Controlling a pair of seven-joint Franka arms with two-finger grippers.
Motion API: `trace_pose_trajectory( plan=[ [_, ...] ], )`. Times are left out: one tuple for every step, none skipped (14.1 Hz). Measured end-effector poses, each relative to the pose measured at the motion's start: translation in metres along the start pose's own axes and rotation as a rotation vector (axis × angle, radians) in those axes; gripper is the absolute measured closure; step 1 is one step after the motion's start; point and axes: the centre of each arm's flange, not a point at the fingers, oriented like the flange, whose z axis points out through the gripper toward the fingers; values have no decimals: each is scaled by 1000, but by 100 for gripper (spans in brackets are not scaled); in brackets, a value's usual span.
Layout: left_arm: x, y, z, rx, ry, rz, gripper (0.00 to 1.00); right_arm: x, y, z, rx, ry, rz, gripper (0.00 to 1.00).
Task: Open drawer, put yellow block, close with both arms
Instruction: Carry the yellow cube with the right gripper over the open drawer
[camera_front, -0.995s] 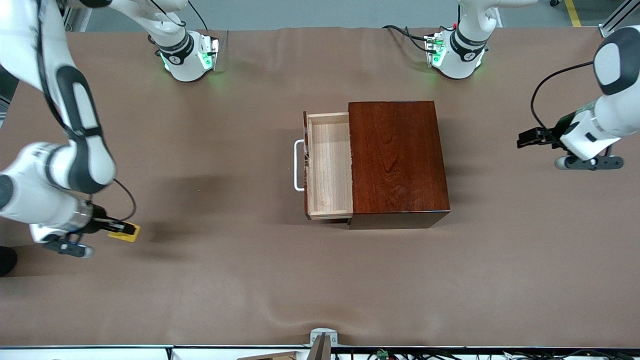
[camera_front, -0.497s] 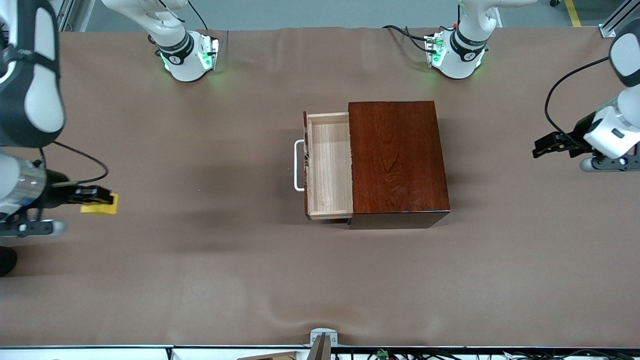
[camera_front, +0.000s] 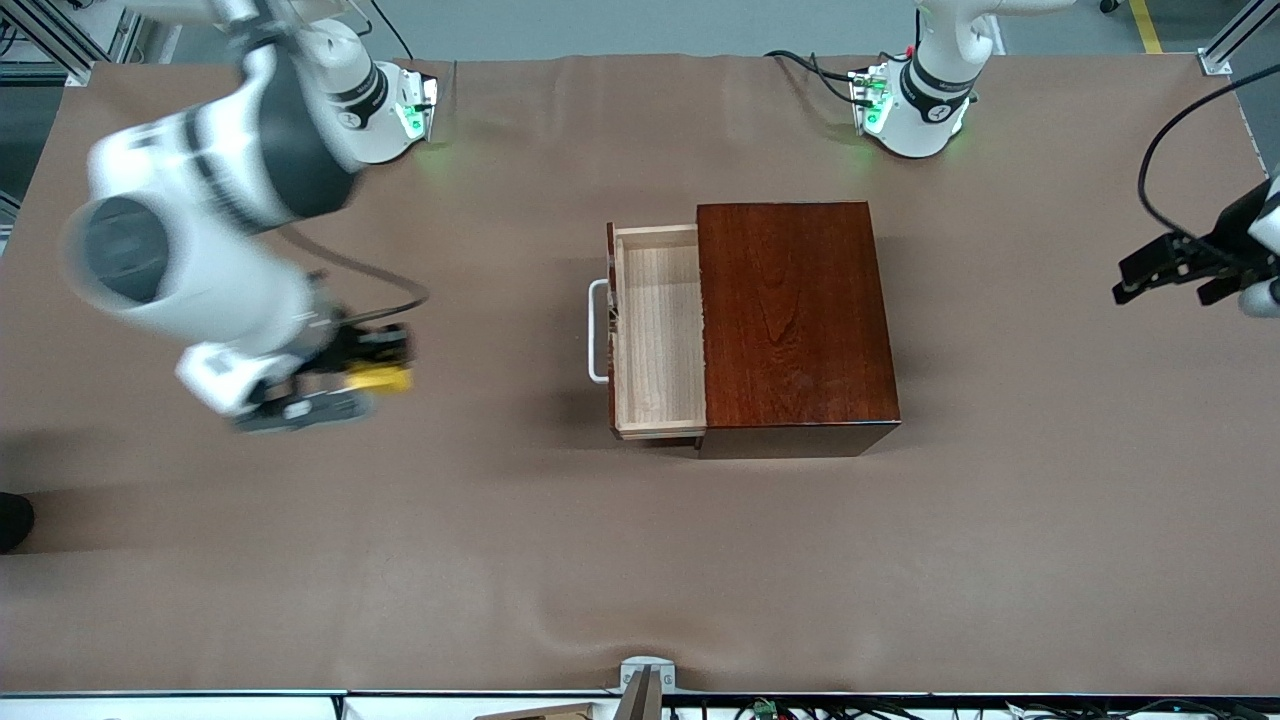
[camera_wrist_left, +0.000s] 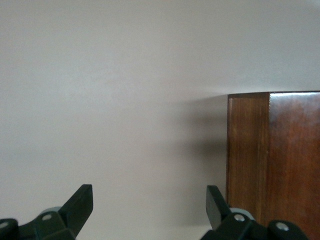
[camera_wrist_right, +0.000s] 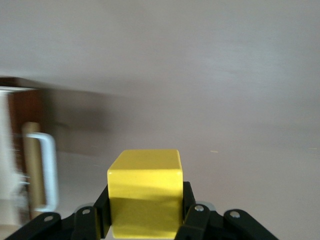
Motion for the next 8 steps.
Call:
trace_pose_trajectory(
  plan=[
    [-1,0,-6,0,-2,1,0,-10,-39,3,6,25,12,44],
    [-1,0,-9,0,-3,1,0,-20,-74,7,14,46,23,44],
    [-1,-1,-10,0,-3,0,0,-29,-105,14,24,67,32,44],
    [-2,-2,-11,0,-3,-3,0,-35,-132,24,33,83,46,44],
    [-2,-4,-12,0,-4,-7,0,-39,-153,36,44,99,65,44],
    [-3,-5,-14,-1,-12,-8,0,-40,-170,50,55,114,86,44],
    [-6,-4,-15,-2,-30,-9,0,-39,-183,66,62,121,106,44],
    [-8,-3,-16,-4,-48,-19,0,-37,-192,83,64,125,126,44]
  ],
)
